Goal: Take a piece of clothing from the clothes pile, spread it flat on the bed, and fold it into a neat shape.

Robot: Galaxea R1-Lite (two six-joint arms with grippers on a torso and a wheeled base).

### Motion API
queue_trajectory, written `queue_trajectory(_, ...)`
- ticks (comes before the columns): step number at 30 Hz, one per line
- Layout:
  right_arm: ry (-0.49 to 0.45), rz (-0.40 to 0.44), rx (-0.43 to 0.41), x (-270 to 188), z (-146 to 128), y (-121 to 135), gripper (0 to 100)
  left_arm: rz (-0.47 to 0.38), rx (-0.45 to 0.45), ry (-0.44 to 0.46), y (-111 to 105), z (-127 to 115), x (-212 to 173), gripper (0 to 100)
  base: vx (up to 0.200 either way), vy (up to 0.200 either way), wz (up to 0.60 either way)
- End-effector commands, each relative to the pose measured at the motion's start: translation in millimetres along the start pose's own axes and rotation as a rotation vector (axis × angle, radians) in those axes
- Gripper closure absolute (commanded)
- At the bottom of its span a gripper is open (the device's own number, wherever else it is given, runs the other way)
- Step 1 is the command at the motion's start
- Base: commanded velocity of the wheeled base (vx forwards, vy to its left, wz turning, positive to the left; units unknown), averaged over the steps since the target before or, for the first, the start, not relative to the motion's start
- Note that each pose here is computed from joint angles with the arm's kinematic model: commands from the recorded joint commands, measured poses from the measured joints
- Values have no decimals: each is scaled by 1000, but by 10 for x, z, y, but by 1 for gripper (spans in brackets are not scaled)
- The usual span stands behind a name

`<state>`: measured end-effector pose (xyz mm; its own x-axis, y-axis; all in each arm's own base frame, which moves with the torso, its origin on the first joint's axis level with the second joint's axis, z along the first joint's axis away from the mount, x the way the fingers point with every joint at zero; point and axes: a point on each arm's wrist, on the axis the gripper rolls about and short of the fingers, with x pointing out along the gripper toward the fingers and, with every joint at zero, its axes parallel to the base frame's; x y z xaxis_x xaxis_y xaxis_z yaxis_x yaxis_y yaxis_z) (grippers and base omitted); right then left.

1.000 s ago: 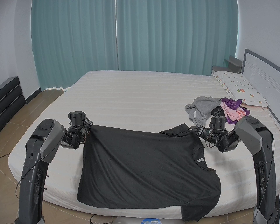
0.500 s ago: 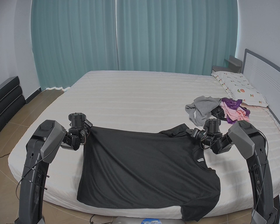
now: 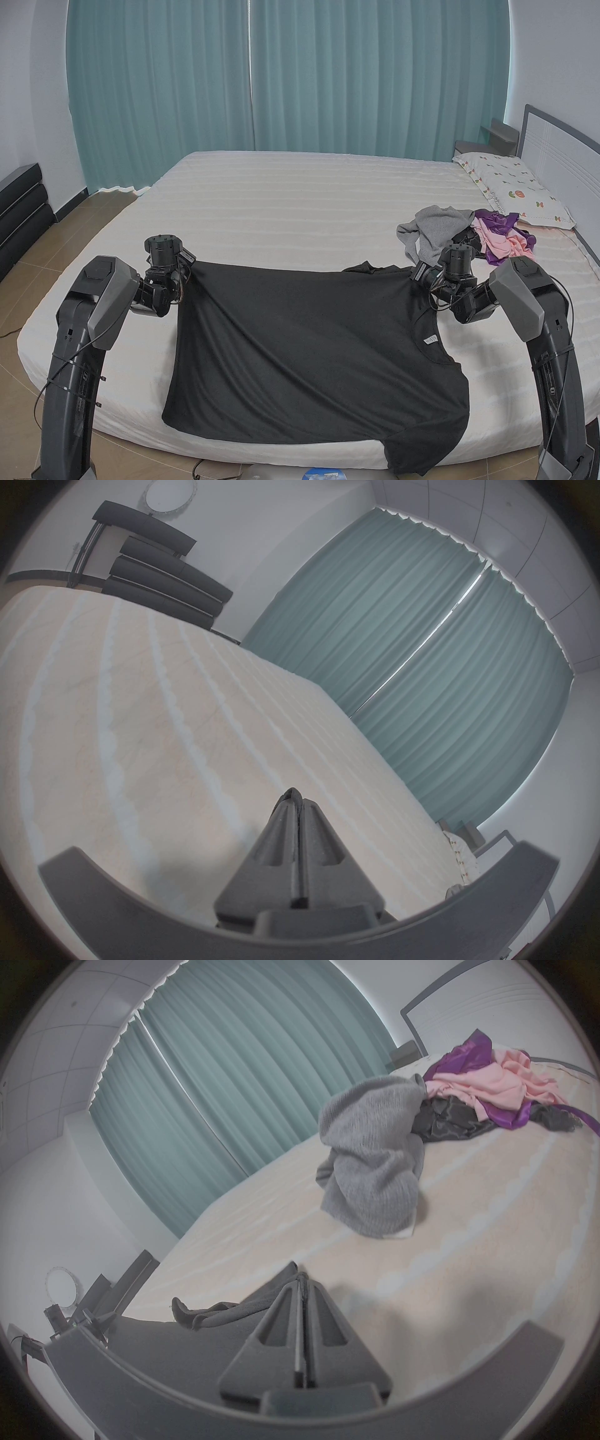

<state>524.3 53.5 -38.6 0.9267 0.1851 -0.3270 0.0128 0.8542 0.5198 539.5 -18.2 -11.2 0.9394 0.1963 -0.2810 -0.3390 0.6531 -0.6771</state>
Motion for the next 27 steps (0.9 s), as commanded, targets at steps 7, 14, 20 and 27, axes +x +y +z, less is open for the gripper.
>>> queue_trajectory(7,-123,17,1,87,74,72,100,-21,-27,-97,38,163,191,100,0,0,0)
queue_trajectory(14,-166,12,-6,163,84,73,100,-13,-17,-80,74,91,207,100,0,0,0)
queue_trajectory(20,-156,16,-14,184,26,85,100,-12,11,-78,100,63,223,100,0,0,0)
queue_trajectory(27,-128,7,-20,214,-111,56,0,12,61,-41,128,0,225,0,0,0,0)
